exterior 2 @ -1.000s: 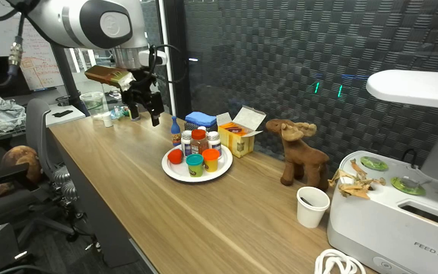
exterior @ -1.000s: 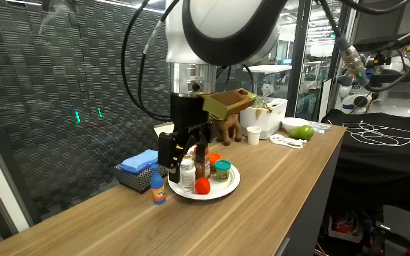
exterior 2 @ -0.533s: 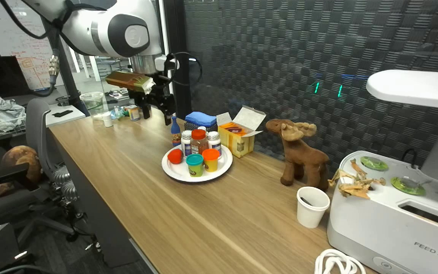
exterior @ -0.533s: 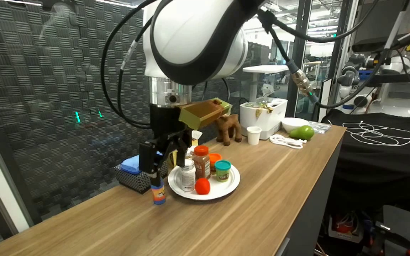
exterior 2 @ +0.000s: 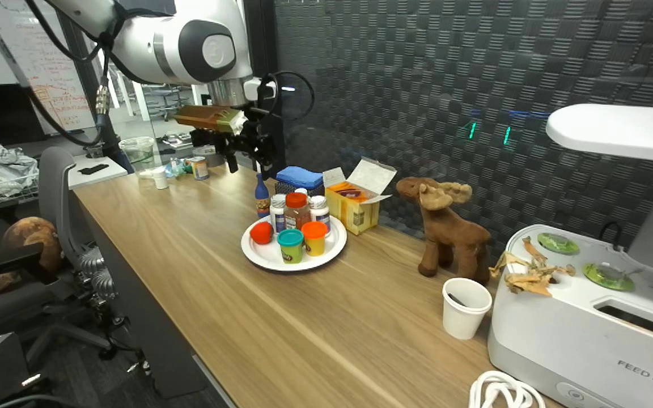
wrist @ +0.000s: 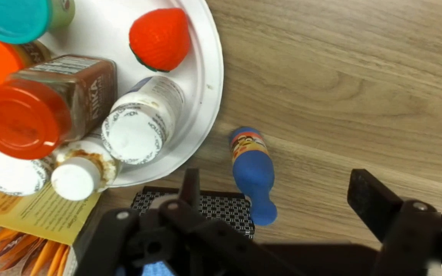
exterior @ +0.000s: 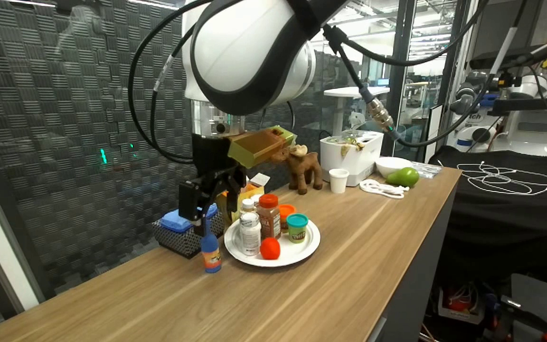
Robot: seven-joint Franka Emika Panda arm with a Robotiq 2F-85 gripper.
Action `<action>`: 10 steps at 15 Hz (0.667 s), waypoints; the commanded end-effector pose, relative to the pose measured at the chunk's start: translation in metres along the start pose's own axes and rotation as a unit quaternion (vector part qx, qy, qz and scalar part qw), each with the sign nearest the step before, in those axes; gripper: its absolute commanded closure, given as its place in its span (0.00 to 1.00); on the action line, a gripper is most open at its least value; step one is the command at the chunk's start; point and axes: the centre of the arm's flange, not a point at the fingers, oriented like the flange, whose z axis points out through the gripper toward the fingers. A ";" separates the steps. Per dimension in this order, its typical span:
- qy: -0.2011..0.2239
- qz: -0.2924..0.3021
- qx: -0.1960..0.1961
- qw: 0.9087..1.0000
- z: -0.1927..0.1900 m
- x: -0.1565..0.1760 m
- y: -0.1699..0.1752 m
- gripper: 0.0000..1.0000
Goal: Put the containers and strawberry toy on the white plate
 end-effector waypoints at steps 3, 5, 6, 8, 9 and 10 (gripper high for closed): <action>0.016 -0.006 -0.002 1.000 0.007 0.020 0.003 0.00; 0.020 -0.003 -0.003 1.000 0.009 0.022 0.003 0.00; 0.021 -0.003 -0.003 1.000 0.010 0.023 0.004 0.00; 0.024 -0.002 -0.003 1.000 0.011 0.024 0.004 0.10; 0.025 -0.002 -0.003 1.000 0.012 0.024 0.003 0.27; 0.025 -0.003 -0.003 1.000 0.012 0.024 0.003 0.34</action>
